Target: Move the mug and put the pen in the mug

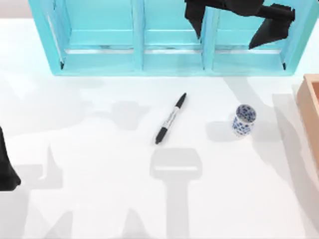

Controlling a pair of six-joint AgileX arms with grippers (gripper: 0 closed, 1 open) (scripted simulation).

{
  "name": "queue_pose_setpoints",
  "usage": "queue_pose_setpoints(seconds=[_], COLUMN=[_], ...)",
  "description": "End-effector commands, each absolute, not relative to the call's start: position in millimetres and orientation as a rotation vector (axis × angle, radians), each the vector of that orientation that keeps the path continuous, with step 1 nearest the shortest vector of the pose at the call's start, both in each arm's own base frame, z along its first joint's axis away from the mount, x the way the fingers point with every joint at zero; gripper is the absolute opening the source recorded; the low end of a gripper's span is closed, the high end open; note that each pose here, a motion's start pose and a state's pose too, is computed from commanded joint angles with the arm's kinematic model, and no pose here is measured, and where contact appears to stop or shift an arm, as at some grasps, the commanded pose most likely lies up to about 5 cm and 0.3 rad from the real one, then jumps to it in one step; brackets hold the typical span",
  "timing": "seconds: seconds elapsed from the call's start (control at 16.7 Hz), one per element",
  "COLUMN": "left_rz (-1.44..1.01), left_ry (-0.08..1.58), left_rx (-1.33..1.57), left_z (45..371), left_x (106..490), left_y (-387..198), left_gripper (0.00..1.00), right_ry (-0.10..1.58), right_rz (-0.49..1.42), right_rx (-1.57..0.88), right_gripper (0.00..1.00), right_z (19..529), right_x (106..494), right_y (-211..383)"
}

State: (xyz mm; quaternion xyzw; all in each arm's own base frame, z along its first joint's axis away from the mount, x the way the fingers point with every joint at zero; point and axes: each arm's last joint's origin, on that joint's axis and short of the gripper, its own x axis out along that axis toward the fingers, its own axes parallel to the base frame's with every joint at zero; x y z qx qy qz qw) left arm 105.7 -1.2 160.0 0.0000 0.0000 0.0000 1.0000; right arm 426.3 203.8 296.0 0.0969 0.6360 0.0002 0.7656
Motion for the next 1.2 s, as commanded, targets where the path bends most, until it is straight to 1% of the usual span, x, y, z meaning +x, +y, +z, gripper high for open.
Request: queue_pose_setpoints(seconds=[0.18,0.36,0.48,0.66,1.02,1.2], left_rz=[0.0,0.0,0.0,0.0,0.0,0.0], left_ry=[0.0,0.0,0.0,0.0,0.0,0.0], left_rx=[0.0,0.0,0.0,0.0,0.0,0.0], left_z=[160.0,160.0,160.0,160.0,160.0,160.0], left_x=[105.7,105.7,105.7,105.7,105.7,105.7], left_y=[-1.2,-1.2,-1.2,-1.2,-1.2,-1.2], left_gripper=[1.0,1.0,1.0,1.0,1.0,1.0], right_ry=[1.437,1.482,1.492,1.496,1.497,1.496], right_rz=[-0.069,-0.142,-0.175,-0.198,-0.203,-0.199], right_rx=[0.306,0.402,0.463,0.514,0.516,0.517], right_gripper=[1.0,1.0,1.0,1.0,1.0,1.0], right_z=[255.4,214.2,195.9,182.4,175.2,148.3], right_x=[426.6,417.2,409.6,402.3,404.4,407.8], right_y=[229.9,251.8,262.6,271.8,272.1,279.3])
